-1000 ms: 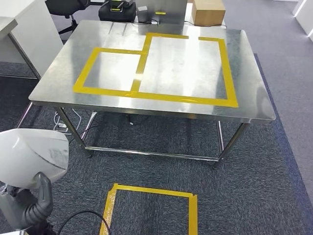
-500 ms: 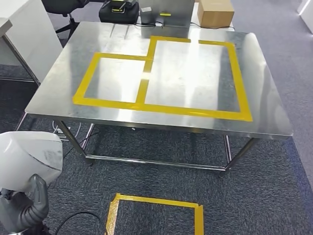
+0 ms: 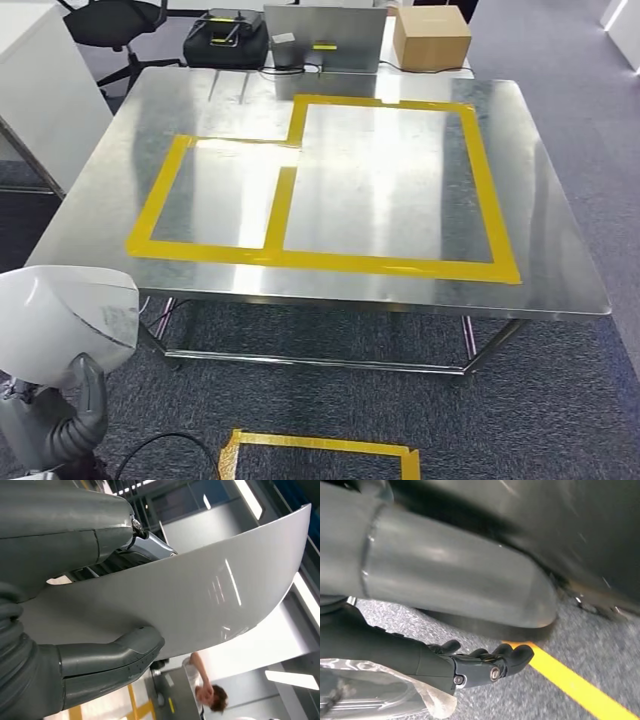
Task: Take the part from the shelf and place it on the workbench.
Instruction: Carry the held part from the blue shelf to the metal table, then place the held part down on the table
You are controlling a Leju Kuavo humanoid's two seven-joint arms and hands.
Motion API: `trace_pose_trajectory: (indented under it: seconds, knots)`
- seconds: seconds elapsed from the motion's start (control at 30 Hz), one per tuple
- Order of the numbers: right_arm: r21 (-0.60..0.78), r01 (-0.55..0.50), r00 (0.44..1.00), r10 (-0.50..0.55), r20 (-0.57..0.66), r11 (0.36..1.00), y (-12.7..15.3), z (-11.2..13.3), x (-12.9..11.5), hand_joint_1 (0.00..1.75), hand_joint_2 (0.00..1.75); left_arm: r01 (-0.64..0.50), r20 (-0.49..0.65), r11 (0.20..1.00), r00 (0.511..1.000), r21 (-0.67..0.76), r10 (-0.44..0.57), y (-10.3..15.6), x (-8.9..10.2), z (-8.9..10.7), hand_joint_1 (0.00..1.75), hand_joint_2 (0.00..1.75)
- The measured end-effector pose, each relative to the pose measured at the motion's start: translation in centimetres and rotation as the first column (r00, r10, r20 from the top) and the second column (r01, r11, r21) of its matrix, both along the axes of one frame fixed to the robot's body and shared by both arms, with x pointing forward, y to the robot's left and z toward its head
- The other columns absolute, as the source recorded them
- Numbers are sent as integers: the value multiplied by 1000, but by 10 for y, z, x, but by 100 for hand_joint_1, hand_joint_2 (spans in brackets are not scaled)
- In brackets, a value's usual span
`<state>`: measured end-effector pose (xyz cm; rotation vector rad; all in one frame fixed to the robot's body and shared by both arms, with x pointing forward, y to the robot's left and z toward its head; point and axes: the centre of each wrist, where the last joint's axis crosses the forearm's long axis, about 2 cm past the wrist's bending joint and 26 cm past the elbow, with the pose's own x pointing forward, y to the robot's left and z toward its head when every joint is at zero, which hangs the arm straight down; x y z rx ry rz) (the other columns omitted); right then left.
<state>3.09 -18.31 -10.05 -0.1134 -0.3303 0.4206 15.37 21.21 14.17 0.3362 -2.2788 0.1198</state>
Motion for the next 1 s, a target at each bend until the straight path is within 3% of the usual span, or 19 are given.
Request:
trace_pose_trajectory:
  seconds: [0.83,1.0]
  knots:
    - [-4,-22,1000,22,-5,1000,0,0,1,0,0,-1,-5,1000,1000,23,1,2,-1,-1,175,175]
    - [-5,-28,1000,28,-10,1000,0,0,1,0,0,-41,26,994,999,104,39,3,-1,0,175,175]
